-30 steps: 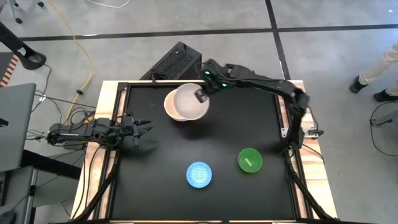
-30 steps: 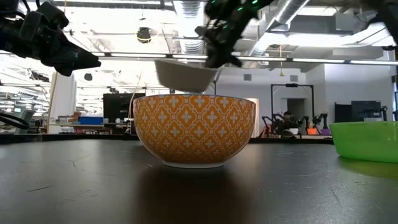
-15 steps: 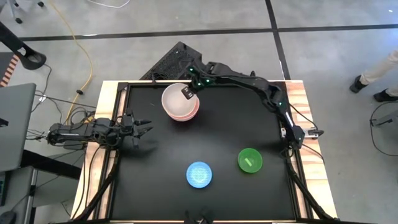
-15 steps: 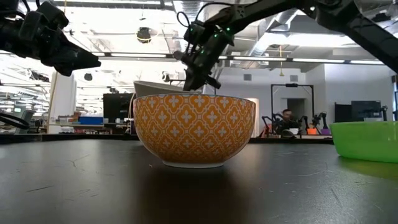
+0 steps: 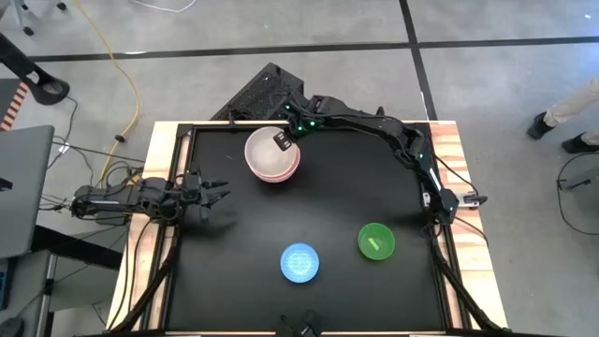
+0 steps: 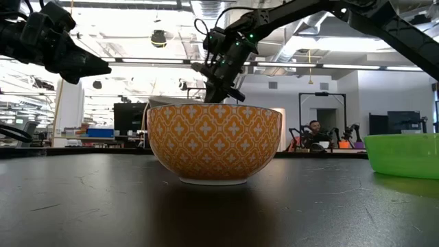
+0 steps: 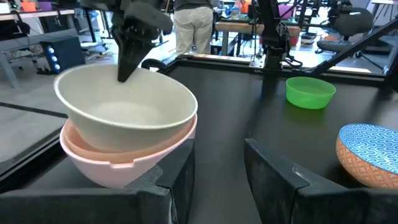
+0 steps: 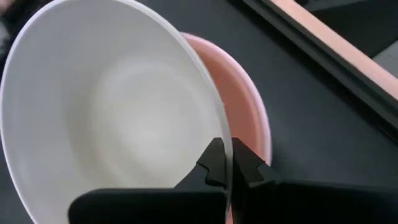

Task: Nest bowls inside each other
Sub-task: Stack the white bowl on top of the pink bowl, then stack the blue patterned bowl on top of the white bowl

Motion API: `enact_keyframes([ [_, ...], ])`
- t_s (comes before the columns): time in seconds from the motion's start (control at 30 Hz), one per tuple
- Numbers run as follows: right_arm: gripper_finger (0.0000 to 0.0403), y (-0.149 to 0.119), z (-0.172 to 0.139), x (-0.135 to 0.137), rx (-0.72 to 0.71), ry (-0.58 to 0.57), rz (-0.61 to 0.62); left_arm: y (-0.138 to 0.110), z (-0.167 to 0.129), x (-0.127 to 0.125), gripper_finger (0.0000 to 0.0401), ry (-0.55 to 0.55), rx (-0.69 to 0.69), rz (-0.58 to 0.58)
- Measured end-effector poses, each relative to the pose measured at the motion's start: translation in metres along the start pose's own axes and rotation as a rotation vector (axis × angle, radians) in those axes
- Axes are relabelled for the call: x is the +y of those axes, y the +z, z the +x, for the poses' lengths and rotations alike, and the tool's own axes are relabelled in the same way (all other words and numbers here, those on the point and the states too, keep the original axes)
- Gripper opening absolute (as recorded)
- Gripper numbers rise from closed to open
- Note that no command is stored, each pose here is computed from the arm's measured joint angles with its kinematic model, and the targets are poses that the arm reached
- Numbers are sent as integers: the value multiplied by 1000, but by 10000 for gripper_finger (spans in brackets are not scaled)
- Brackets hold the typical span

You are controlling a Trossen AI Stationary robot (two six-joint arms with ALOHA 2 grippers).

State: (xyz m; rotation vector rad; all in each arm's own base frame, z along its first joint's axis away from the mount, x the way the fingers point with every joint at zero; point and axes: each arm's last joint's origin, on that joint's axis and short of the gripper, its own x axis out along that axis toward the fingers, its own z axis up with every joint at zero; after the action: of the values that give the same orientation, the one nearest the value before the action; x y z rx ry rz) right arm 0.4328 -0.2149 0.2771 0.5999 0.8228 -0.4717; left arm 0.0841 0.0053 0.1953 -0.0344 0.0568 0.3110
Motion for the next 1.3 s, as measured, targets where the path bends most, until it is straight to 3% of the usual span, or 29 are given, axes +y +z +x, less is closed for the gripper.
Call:
enact_keyframes([
  [0.3,14,1,0,-1,-15,-29,3,0,0,0,128,0,0,0],
  [1.1,143,11,-8,3,-100,-49,-91,0,0,0,128,1,0,0],
  [1.2,136,10,-8,12,-112,-41,-125,0,0,0,128,-1,0,0],
  [1.3,94,4,-1,29,-207,-182,-187,0,0,0,128,0,0,0],
])
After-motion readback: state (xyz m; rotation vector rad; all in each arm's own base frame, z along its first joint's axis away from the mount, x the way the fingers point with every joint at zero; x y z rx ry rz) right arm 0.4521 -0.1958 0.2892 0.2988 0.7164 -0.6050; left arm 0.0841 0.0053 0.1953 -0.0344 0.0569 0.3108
